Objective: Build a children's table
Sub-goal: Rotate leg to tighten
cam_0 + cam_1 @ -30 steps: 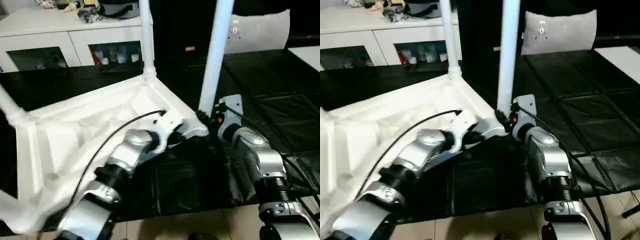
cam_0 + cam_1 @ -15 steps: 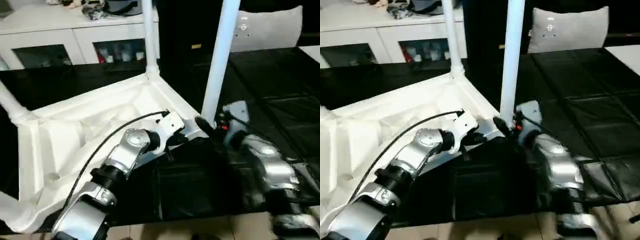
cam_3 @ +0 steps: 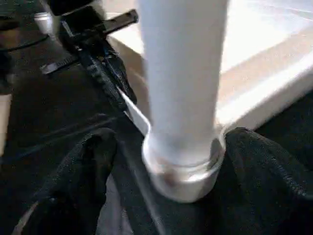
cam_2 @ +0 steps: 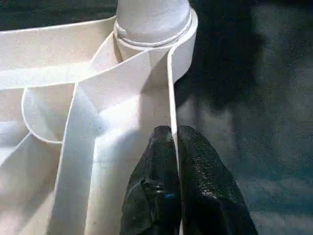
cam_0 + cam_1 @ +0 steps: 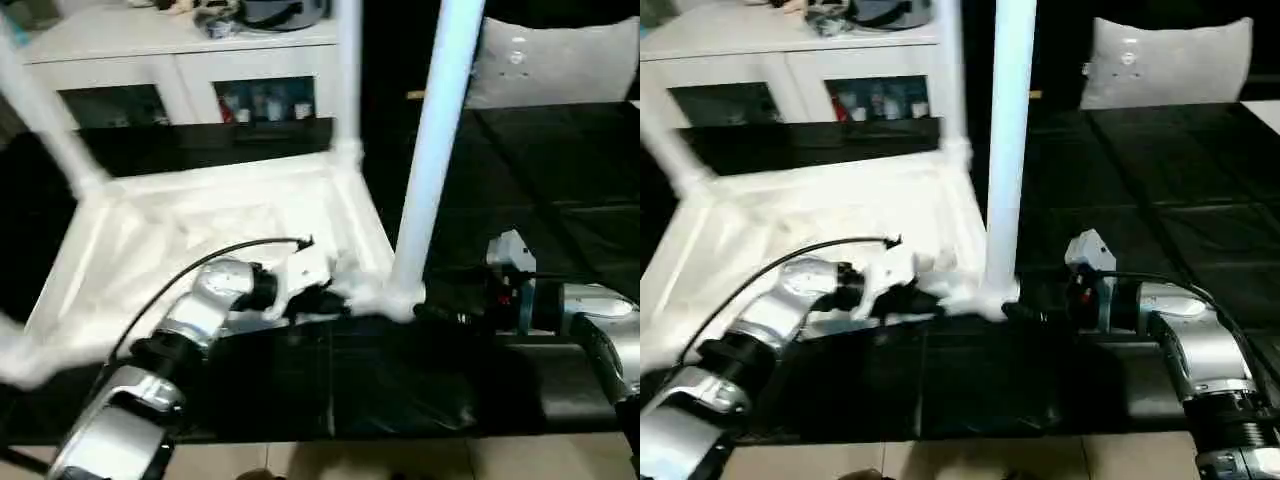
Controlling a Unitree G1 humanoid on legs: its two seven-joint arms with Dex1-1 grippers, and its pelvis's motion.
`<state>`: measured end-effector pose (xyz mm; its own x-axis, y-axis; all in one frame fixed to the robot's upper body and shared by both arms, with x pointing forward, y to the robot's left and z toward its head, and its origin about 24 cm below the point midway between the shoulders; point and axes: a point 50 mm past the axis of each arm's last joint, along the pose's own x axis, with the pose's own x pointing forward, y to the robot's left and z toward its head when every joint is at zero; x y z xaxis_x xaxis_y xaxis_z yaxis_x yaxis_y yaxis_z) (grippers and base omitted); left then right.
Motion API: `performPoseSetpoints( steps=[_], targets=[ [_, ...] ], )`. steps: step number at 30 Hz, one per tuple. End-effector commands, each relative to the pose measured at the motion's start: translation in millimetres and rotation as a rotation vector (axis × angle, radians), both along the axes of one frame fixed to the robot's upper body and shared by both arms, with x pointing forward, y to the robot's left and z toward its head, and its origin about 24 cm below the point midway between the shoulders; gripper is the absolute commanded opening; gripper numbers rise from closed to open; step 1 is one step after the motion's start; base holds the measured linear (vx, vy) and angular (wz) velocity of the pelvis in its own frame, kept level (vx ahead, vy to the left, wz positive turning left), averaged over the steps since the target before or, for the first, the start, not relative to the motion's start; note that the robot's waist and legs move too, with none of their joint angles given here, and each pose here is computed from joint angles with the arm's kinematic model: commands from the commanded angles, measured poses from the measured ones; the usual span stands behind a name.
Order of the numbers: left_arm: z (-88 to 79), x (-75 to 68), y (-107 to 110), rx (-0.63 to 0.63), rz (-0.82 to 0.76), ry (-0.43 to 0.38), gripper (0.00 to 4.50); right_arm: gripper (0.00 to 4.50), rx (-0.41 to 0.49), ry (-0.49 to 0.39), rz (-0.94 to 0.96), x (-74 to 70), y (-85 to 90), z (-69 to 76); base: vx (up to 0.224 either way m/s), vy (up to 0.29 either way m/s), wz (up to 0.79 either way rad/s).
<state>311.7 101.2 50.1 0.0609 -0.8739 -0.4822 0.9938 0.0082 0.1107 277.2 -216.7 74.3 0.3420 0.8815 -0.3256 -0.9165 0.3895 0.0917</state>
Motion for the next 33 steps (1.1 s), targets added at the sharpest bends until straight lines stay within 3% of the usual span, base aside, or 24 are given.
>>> performPoseSetpoints(
  steps=[1, 5, 19, 28, 33],
  targets=[
    [6.9, -4.8, -2.5, 0.001, -0.124, -0.018, 0.0, 3.48, 0.009, -0.022, 0.064, 2.3, 1.9, 8.1, 0.0, 0.0, 0.0],
    [8.5, -9.8, 2.0, 0.031, -0.223, -0.013, 0.0, 3.12, 0.023, 0.022, 0.142, -0.1, 8.7, 8.0, 0.0, 0.0, 0.0],
    [10.6, -12.4, 1.9, 0.027, -0.284, -0.021, 0.0, 1.96, 0.057, 0.063, 0.259, -4.1, 28.0, 4.5, 0.0, 0.0, 0.0],
    [10.7, -11.8, 3.0, 0.025, -0.278, -0.022, 0.0, 1.91, 0.073, 0.087, 0.283, -5.8, 34.6, 2.1, 0.0, 0.0, 0.0],
    [13.5, -2.7, -2.7, -0.012, -0.139, -0.029, 0.0, 1.91, 0.122, 0.098, 0.162, -5.2, 40.7, -2.0, 0.0, 0.0, 0.0]
  ],
)
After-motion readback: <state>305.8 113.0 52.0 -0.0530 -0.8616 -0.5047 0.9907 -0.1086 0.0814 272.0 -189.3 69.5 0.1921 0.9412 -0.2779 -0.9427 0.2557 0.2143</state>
